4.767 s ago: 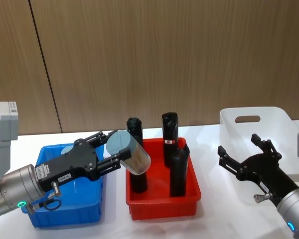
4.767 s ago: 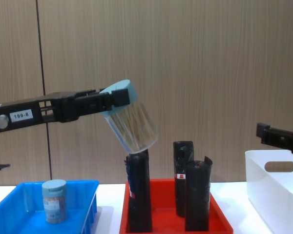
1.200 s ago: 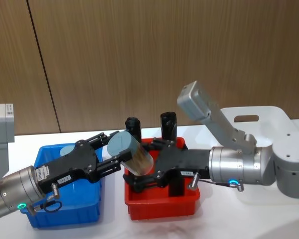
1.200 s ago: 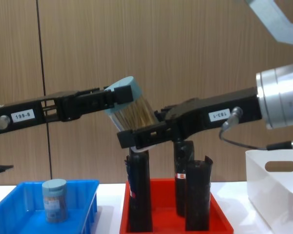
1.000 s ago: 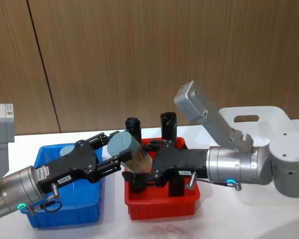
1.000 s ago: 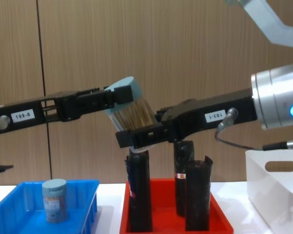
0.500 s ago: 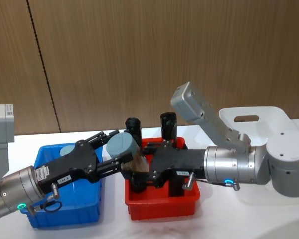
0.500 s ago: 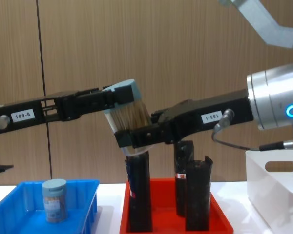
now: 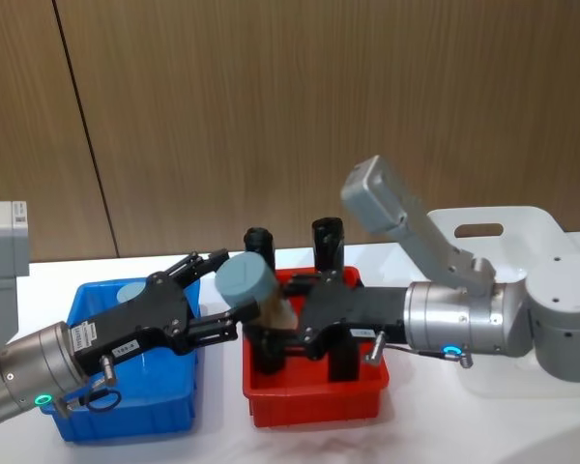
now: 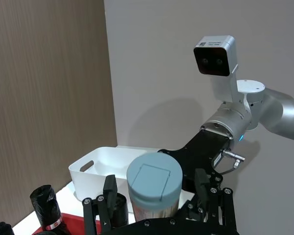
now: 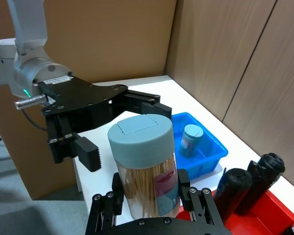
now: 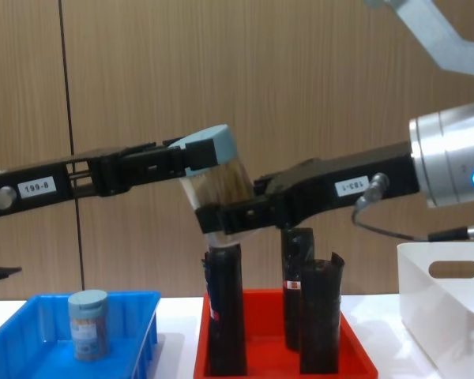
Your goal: Pick the cotton swabs from the blue box and place them into the white box.
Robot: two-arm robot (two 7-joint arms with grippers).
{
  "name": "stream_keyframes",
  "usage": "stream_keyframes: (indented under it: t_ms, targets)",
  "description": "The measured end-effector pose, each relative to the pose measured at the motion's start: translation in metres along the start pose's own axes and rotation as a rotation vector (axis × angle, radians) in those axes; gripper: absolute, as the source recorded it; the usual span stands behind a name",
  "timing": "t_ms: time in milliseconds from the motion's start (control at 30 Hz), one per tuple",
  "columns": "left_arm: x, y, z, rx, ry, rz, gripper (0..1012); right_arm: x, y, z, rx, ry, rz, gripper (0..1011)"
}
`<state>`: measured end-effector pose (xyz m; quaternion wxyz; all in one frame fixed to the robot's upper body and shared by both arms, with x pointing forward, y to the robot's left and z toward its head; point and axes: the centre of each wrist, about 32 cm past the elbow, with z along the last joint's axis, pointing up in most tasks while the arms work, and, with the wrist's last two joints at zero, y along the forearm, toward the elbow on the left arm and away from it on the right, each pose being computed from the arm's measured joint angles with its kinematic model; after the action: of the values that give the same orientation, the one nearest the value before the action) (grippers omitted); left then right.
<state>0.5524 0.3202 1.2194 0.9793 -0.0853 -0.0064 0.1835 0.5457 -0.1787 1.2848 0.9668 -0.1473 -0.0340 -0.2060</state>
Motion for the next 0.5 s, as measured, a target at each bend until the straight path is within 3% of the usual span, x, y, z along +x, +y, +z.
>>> stream_keyframes:
  t_ms: [500]
  targets:
    - [0.0,0.0,0.0,0.0,0.0,0.0,1004,0.017,-0.026,-0.016,0.031,0.053,-0.135,653]
